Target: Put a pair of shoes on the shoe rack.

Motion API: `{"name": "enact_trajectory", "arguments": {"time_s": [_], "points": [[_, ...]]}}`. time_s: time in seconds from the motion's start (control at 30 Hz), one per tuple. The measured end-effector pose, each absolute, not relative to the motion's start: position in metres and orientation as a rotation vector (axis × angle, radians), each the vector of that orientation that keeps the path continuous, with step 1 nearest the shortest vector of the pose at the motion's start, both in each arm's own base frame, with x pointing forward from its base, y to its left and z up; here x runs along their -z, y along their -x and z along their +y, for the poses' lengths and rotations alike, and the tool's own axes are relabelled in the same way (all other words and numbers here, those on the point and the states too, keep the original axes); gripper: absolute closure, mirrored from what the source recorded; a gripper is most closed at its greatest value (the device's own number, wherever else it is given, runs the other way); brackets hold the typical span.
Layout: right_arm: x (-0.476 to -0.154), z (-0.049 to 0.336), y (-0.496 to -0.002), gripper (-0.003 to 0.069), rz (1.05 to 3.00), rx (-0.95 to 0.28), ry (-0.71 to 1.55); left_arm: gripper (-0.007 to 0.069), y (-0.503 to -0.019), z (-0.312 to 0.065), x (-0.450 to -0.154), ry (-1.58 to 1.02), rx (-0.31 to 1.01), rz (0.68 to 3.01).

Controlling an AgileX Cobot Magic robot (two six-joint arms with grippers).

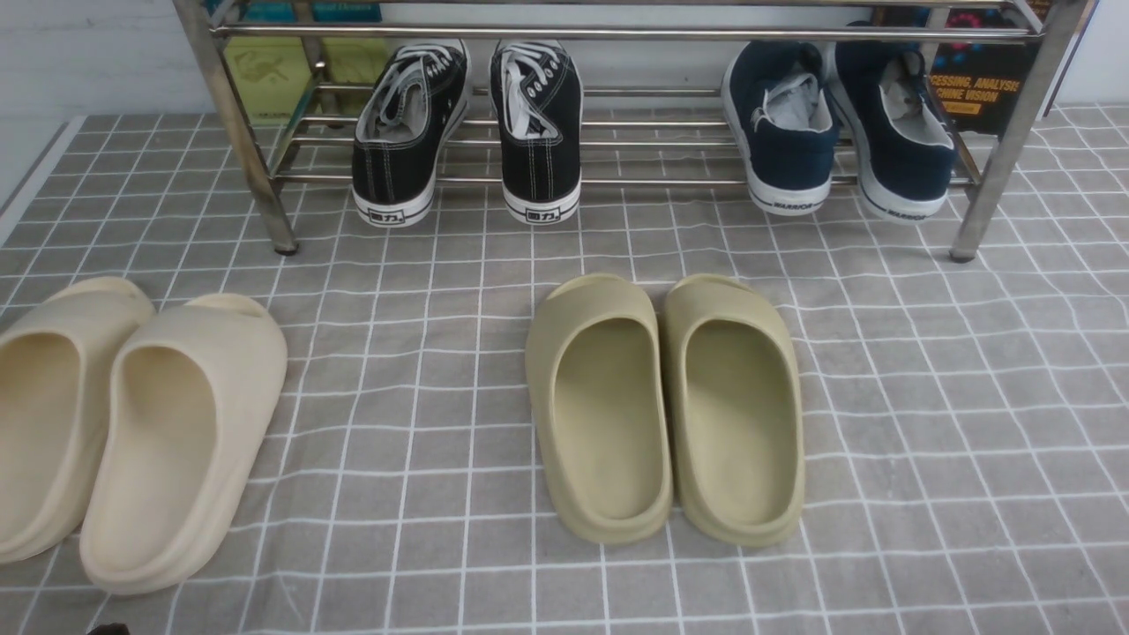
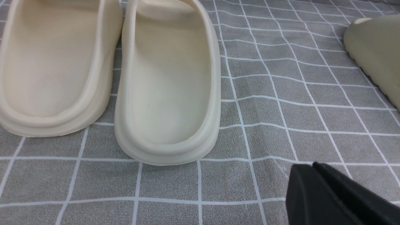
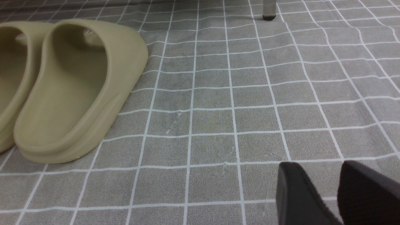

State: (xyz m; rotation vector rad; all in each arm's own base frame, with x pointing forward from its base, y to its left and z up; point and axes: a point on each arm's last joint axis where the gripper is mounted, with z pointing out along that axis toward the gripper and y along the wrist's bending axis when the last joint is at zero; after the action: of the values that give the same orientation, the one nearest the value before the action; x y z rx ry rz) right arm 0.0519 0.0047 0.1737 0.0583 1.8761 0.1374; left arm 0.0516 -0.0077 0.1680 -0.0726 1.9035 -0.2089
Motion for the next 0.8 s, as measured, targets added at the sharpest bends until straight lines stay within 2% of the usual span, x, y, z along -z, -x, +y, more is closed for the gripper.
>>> {"name": "enact_trajectory", "arguments": {"time_s": [0.8], "points": [[-0.1737, 0.0047, -0.0519, 0.0419, 1.876, -0.137, -0.058, 0.0578, -0.0516, -0.0077, -0.1680, 0.072, 0.209, 1.903]]}}
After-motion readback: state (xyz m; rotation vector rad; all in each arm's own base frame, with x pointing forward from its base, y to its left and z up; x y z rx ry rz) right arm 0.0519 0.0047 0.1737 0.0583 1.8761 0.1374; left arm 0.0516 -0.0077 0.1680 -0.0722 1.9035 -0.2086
